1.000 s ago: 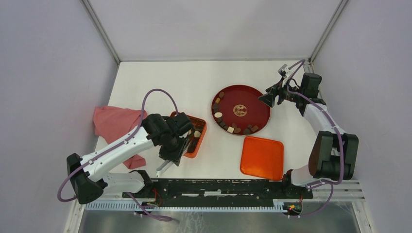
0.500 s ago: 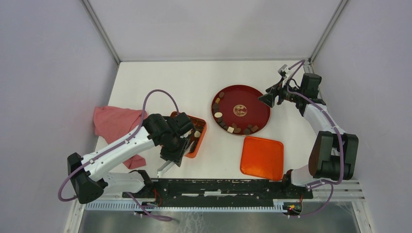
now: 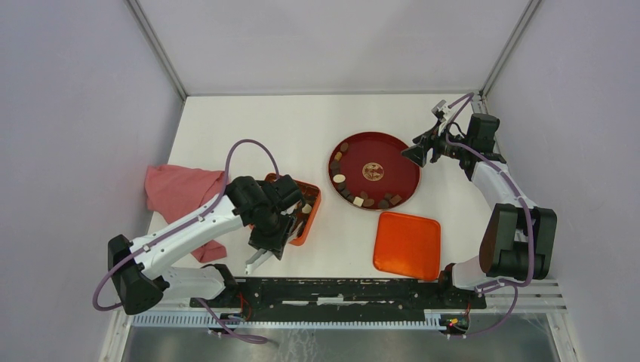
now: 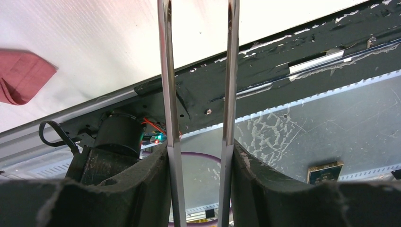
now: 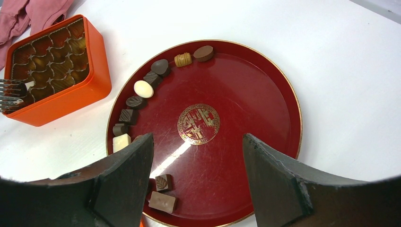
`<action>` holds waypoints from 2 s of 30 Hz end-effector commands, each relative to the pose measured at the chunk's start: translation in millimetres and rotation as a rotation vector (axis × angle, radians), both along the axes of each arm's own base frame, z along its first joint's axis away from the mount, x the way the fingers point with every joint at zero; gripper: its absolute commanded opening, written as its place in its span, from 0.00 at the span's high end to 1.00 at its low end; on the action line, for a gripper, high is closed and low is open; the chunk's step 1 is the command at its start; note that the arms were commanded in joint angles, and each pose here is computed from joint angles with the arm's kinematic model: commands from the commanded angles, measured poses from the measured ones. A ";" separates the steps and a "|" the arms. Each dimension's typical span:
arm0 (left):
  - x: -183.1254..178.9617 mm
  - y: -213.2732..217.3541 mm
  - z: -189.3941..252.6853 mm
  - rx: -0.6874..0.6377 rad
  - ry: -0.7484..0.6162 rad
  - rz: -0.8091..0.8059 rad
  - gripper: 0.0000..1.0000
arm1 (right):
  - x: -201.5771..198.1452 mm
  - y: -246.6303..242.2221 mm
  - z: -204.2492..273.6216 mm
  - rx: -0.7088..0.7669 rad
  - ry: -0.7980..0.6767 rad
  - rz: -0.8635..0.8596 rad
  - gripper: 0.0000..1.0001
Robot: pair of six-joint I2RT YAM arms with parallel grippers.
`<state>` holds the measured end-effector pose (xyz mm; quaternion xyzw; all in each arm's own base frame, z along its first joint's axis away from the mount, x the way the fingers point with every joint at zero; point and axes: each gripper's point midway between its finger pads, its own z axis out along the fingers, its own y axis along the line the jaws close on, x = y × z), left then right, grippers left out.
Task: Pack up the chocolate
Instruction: Place the fake chocolate in the packing box, then place the clamp at the center of the board.
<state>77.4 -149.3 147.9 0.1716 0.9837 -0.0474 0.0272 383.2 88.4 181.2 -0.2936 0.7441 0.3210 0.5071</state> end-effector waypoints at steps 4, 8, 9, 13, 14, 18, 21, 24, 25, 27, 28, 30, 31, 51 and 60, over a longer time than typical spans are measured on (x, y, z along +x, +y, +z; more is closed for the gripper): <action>7.0 -1.7 3.9 -0.005 -0.036 -0.007 0.50 | -1.6 4.3 13.6 0.000 -0.061 0.026 0.25; 16.9 -4.0 19.3 -0.027 -0.102 0.016 0.51 | -1.5 4.7 12.6 0.003 -0.056 0.026 0.26; 19.9 -4.5 23.0 -0.034 -0.121 0.024 0.51 | -1.2 4.5 12.3 0.002 -0.055 0.025 0.26; 32.1 -6.9 37.3 -0.052 -0.191 0.051 0.52 | -1.6 4.5 14.3 0.004 -0.058 0.021 0.25; 35.8 -7.7 40.9 -0.056 -0.210 0.057 0.53 | -1.9 4.6 14.8 0.005 -0.058 0.020 0.26; 51.4 -16.8 59.6 -0.096 -0.287 0.077 0.54 | -2.5 4.9 16.3 0.006 -0.062 0.023 0.25; 63.1 -28.1 71.1 -0.144 -0.339 0.082 0.54 | -3.2 5.2 19.3 0.005 -0.071 0.026 0.25; 77.5 -39.5 81.8 -0.195 -0.405 0.084 0.54 | -3.6 5.0 21.2 0.005 -0.077 0.026 0.25; 82.8 -43.6 85.5 -0.212 -0.430 0.081 0.54 | -3.8 5.5 21.6 0.004 -0.079 0.028 0.25; 95.7 -50.4 93.3 -0.237 -0.484 0.082 0.54 | -4.0 5.3 22.0 0.005 -0.080 0.028 0.25; 102.7 -54.3 96.6 -0.251 -0.507 0.082 0.54 | -4.2 5.5 22.5 0.005 -0.081 0.029 0.25; 118.1 -61.9 103.4 -0.282 -0.556 0.090 0.54 | -4.6 6.0 23.9 0.006 -0.085 0.032 0.25; 125.0 -67.2 107.0 -0.306 -0.576 0.088 0.54 | -4.9 5.9 24.7 0.005 -0.087 0.031 0.25; 264.0 -17.9 120.3 -0.193 -0.934 0.160 0.53 | -5.9 7.8 30.0 0.010 -0.114 0.043 0.25; 337.1 33.1 86.1 -0.091 -0.975 -0.003 0.52 | -7.2 9.2 31.2 0.019 -0.114 0.051 0.25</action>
